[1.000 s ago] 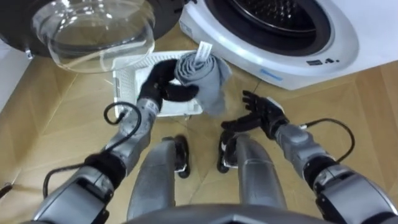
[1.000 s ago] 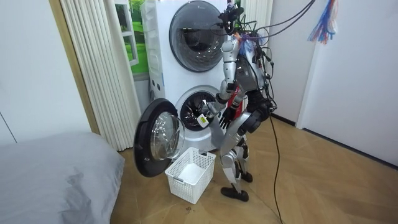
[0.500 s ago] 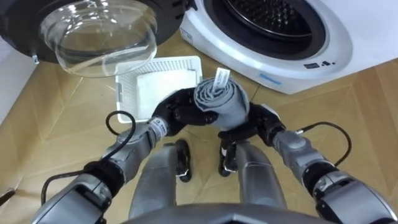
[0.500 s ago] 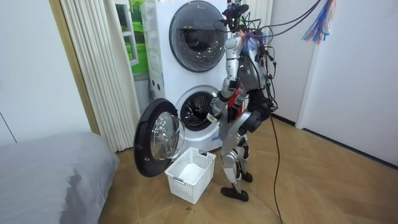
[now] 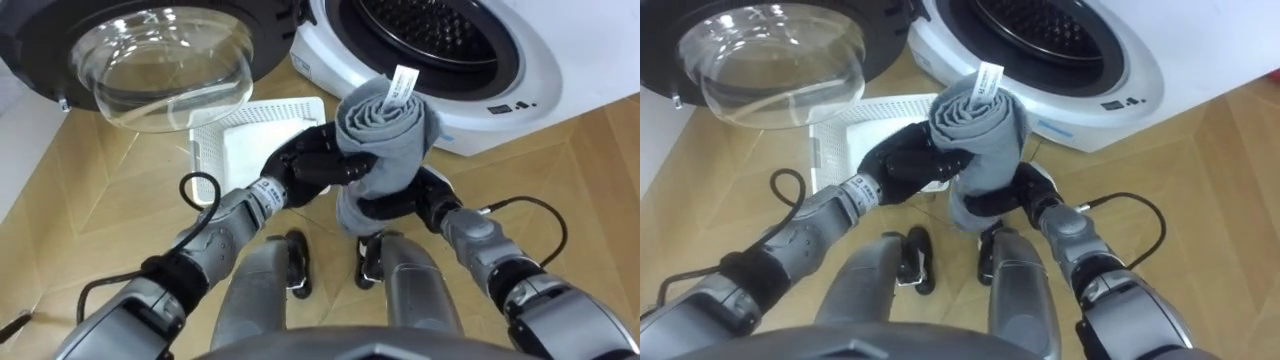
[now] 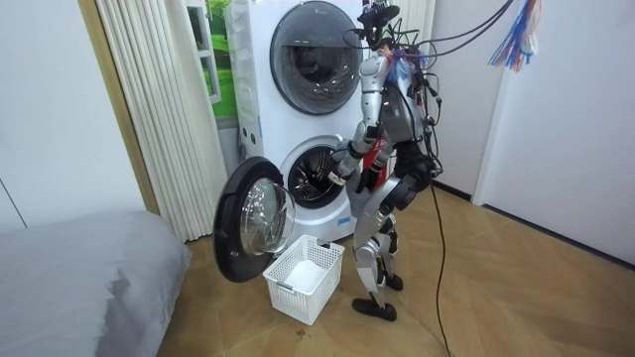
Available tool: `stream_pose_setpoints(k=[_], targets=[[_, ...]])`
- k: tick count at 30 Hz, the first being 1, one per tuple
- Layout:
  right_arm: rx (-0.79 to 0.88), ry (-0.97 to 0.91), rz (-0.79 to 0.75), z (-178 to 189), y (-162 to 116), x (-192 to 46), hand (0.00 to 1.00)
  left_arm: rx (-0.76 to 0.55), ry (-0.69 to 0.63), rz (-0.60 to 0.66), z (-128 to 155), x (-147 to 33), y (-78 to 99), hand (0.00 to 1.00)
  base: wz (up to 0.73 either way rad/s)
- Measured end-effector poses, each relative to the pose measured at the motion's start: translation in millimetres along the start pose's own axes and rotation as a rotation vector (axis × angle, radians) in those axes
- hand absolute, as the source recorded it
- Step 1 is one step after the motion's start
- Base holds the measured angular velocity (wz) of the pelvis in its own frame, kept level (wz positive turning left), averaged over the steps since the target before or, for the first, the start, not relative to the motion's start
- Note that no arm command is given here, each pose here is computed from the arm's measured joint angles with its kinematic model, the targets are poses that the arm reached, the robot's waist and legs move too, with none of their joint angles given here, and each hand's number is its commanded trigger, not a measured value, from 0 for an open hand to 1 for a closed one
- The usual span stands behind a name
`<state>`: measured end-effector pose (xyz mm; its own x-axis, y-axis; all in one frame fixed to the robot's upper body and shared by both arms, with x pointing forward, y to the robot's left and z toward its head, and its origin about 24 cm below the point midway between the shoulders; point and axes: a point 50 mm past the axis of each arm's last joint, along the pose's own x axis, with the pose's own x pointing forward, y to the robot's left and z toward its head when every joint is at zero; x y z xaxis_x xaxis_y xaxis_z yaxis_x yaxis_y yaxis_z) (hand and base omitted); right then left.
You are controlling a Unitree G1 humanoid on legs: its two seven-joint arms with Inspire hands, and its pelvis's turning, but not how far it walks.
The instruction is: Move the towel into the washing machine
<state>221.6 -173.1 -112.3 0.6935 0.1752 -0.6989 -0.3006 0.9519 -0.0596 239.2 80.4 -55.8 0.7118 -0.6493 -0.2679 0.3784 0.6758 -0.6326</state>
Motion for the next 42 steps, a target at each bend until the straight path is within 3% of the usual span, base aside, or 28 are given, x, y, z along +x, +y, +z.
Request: stream_pose_setpoints(k=[8,9,10,11,22,26,32,42], targets=[[0.029,-0.015,0.003,3.6,4.6,2.0,1.0,-0.019,-0.029,0.005,6.5,1.7,0.3,1.0,-0.01],[0.03,-0.016,0.003,4.1,4.8,2.2,1.0,-0.021,-0.034,0.008,7.5,1.5,1.0,0.6,0.0],[0.03,-0.016,0.003,4.0,4.8,2.2,1.0,-0.023,-0.035,0.009,7.9,1.4,1.4,0.03,0.0],[0.032,-0.014,0.0,3.9,4.1,2.1,1.0,-0.025,-0.037,0.01,8.2,1.4,1.5,0.0,0.0],[0.124,0.077,-0.082,-5.1,-9.9,0.1,1.0,-0.163,-0.103,0.0,8.7,-3.8,5.4,0.0,0.01],[0.229,0.089,-0.137,-7.0,-27.5,-4.0,1.0,-0.189,-0.11,0.097,3.2,-17.9,25.5,0.0,0.13],[0.429,0.094,-0.157,-1.8,-46.5,-5.3,1.0,-0.101,-0.052,0.297,-2.9,-47.4,60.5,0.0,0.14],[0.601,0.058,-0.149,10.2,-71.9,-10.4,1.0,0.105,0.068,0.41,-3.8,-51.6,70.8,0.0,0.19]])
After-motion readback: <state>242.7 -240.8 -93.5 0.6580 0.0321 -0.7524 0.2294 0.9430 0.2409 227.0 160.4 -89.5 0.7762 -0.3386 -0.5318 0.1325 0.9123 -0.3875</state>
